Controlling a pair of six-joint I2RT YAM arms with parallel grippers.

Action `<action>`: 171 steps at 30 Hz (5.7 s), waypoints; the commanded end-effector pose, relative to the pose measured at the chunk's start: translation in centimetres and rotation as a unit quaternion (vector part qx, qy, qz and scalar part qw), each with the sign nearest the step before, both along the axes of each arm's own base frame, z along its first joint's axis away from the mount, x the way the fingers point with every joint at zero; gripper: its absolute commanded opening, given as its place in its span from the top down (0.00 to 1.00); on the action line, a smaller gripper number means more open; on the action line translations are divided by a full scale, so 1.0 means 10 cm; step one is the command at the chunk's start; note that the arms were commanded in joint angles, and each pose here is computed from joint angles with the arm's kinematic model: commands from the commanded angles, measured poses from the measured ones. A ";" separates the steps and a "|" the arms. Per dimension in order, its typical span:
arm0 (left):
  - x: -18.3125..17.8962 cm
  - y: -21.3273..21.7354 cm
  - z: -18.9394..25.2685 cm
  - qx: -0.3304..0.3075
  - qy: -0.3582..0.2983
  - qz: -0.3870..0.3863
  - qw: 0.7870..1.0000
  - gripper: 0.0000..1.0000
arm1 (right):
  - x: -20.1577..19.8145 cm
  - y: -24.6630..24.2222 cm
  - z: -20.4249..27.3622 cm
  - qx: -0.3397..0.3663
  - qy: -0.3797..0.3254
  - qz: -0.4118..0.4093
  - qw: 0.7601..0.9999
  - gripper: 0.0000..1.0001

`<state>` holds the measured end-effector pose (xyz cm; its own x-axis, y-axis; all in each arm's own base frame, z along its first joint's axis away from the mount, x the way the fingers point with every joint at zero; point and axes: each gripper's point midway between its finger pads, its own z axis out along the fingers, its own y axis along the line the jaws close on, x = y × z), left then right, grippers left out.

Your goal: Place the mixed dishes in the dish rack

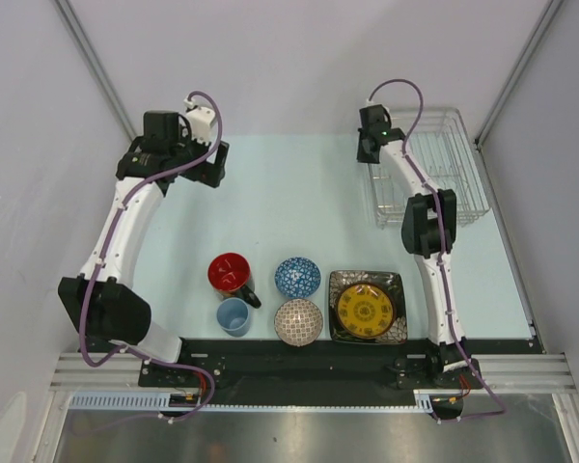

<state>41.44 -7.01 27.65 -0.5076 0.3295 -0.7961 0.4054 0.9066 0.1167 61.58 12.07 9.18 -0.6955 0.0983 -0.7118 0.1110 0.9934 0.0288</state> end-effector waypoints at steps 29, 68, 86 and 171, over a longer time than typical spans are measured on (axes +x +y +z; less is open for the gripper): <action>0.69 -0.36 -0.39 -0.066 -0.005 -0.050 0.997 0.01 | -1.67 2.40 1.58 0.105 -0.065 0.348 0.929 0.11; 1.89 -0.80 -1.47 -0.062 0.007 -0.105 0.993 0.05 | -2.32 -0.34 0.45 0.093 0.138 -0.108 0.980 0.29; 1.17 -0.32 -1.67 0.004 0.050 -0.078 0.996 0.07 | -1.37 -0.61 0.01 0.133 0.116 -0.148 0.973 0.39; 0.00 -0.04 -0.89 -0.057 0.050 -0.025 0.997 0.14 | -0.46 -0.65 1.10 0.002 -0.028 -0.118 0.993 0.00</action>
<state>38.74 -8.16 12.62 -0.6840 0.2872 -0.6706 0.4767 0.8718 -0.1128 59.57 11.35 11.07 -0.7465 0.3629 -0.5576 0.2029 0.9224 0.3287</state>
